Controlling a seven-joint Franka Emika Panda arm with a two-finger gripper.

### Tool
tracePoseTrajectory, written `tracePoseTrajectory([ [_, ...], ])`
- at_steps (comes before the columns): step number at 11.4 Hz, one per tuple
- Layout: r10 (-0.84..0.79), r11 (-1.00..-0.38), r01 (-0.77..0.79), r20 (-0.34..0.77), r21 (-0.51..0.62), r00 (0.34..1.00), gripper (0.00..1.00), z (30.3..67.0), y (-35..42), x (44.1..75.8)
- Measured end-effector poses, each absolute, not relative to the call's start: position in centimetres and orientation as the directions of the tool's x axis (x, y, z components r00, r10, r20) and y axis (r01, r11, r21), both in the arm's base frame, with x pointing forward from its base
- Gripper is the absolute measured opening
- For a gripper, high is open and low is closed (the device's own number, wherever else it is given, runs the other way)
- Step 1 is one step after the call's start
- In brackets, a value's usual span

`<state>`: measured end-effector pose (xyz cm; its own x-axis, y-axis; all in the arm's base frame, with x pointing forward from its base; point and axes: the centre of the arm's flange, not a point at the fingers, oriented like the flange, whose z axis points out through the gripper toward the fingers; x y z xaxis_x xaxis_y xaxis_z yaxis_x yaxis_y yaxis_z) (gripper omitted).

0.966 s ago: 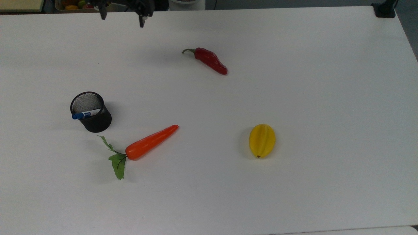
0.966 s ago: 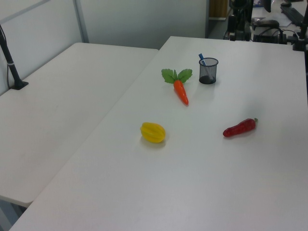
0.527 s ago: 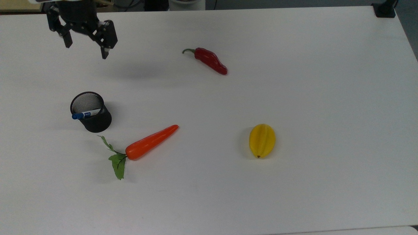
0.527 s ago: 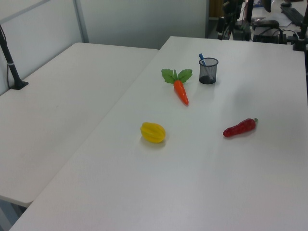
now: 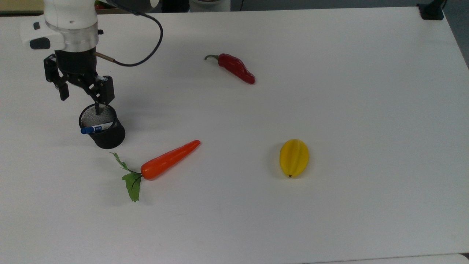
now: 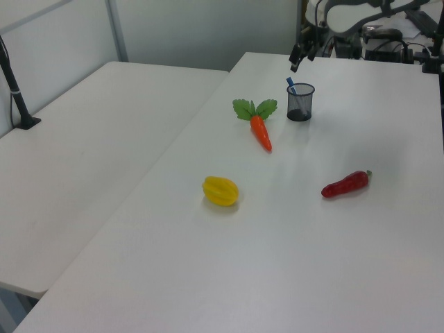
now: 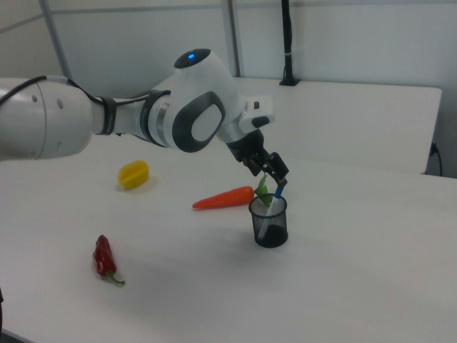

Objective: Take marker pen
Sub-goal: 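Lower the gripper and close it on the blue-capped marker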

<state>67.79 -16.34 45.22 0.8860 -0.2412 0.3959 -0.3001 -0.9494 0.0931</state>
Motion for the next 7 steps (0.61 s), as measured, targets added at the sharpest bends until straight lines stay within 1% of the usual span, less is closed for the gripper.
tracePoseTrajectory([
  [1,-0.24,-0.949,-0.302,0.41,0.092,0.88,0.86,44.3,-16.5,68.2],
  [2,-0.238,-0.949,-0.302,0.423,0.091,0.874,0.85,43.6,-16.6,68.5],
  [3,-0.234,-0.949,-0.3,0.433,0.092,0.871,0.76,42.9,-16.6,68.8],
  [5,-0.228,-0.95,-0.297,0.443,0.093,0.867,0.65,41.5,-16.6,69.3],
  [6,-0.224,-0.951,-0.295,0.452,0.092,0.864,0.48,41.1,-16.6,69.5],
  [7,-0.222,-0.951,-0.294,0.455,0.093,0.862,0.47,40.6,-16.7,69.6],
])
